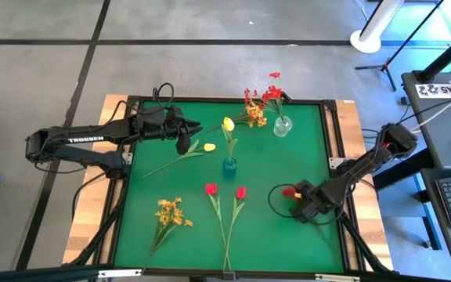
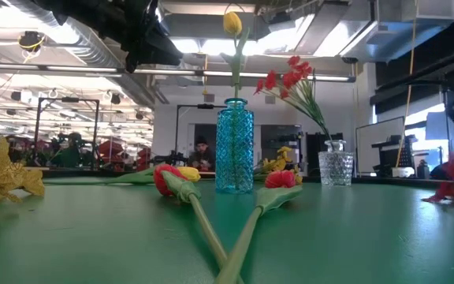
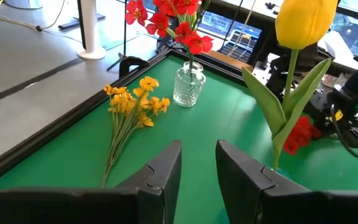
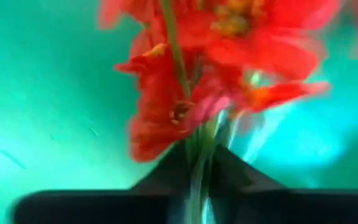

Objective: Sort flowers into vase by color
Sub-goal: Put the red flower into the transparent vase

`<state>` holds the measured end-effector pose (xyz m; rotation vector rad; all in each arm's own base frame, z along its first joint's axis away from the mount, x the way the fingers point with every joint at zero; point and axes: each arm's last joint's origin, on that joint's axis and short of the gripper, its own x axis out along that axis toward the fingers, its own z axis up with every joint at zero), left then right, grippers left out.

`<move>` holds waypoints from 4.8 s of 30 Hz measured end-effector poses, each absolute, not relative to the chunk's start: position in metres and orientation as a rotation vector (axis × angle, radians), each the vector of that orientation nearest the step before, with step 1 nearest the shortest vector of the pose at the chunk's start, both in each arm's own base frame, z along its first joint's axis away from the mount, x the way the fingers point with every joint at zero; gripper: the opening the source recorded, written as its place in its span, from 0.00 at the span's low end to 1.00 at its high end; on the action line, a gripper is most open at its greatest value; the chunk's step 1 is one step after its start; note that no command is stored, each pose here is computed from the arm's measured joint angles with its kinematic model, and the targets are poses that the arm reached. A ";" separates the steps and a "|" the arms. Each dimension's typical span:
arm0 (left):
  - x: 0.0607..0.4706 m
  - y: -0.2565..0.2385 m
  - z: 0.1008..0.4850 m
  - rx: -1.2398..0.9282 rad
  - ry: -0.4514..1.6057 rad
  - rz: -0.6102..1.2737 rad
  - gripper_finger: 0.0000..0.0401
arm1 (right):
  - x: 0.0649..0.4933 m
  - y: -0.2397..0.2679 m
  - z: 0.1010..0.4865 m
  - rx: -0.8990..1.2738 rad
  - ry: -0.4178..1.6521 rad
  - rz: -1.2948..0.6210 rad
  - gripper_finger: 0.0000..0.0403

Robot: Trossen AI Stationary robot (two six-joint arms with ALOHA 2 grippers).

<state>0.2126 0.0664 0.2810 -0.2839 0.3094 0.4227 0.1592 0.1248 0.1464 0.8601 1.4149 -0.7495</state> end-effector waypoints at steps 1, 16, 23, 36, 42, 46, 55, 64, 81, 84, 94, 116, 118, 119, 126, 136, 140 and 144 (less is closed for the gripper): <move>0.213 0.066 0.281 -0.284 0.309 0.423 0.24 | 0.159 0.124 0.148 0.854 1.386 -0.746 0.04; 0.213 0.067 0.282 -0.288 0.296 0.422 0.24 | 0.137 0.081 0.238 0.729 0.540 -0.711 0.02; 0.213 0.067 0.282 -0.288 0.296 0.423 0.24 | 0.129 0.062 0.261 0.307 0.135 -0.823 0.01; 0.213 0.067 0.283 -0.283 0.289 0.448 0.24 | 0.139 0.016 0.270 0.068 -0.010 -1.236 0.01; 0.212 0.068 0.283 -0.277 0.286 0.476 0.24 | 0.153 0.012 0.275 0.158 -0.081 -1.280 0.01; 0.212 0.068 0.283 -0.277 0.286 0.476 0.24 | 0.172 0.017 0.277 0.102 0.024 -1.224 0.01; 0.212 0.068 0.282 -0.272 0.288 0.474 0.24 | 0.229 0.025 0.307 -0.126 0.082 -0.688 0.00; 0.211 0.068 0.280 -0.281 0.320 0.473 0.24 | 0.193 -0.017 0.332 -0.295 0.102 -0.760 0.00; 0.211 0.068 0.280 -0.296 0.308 0.507 0.24 | 0.133 -0.051 0.276 -0.205 -0.133 -0.780 0.00; 0.211 0.068 0.280 -0.300 0.307 0.504 0.24 | 0.133 -0.060 0.270 -0.211 -0.107 -0.804 0.00; 0.211 0.068 0.280 -0.299 0.307 0.507 0.24 | 0.138 -0.081 0.255 -0.115 -0.016 -0.785 0.00; 0.211 0.068 0.280 -0.302 0.306 0.507 0.24 | 0.127 -0.080 0.240 -0.107 0.019 -0.886 0.56; 0.211 0.068 0.280 -0.302 0.307 0.508 0.24 | 0.121 -0.077 0.240 -0.105 0.036 -0.885 0.64; 0.211 0.068 0.280 -0.302 0.307 0.508 0.24 | 0.118 -0.075 0.240 -0.104 0.045 -0.884 0.67; 0.211 0.068 0.280 -0.305 0.306 0.510 0.24 | 0.101 -0.065 0.238 -0.024 0.052 -0.847 0.83; 0.211 0.068 0.279 -0.337 0.298 0.540 0.24 | 0.097 -0.060 0.227 0.053 0.182 -0.752 0.89; 0.210 0.068 0.278 -0.342 0.314 0.543 0.24 | 0.094 -0.058 0.230 0.096 0.223 -0.757 0.90; 0.210 0.068 0.278 -0.345 0.317 0.544 0.24 | 0.093 -0.057 0.242 0.132 0.195 -0.742 0.89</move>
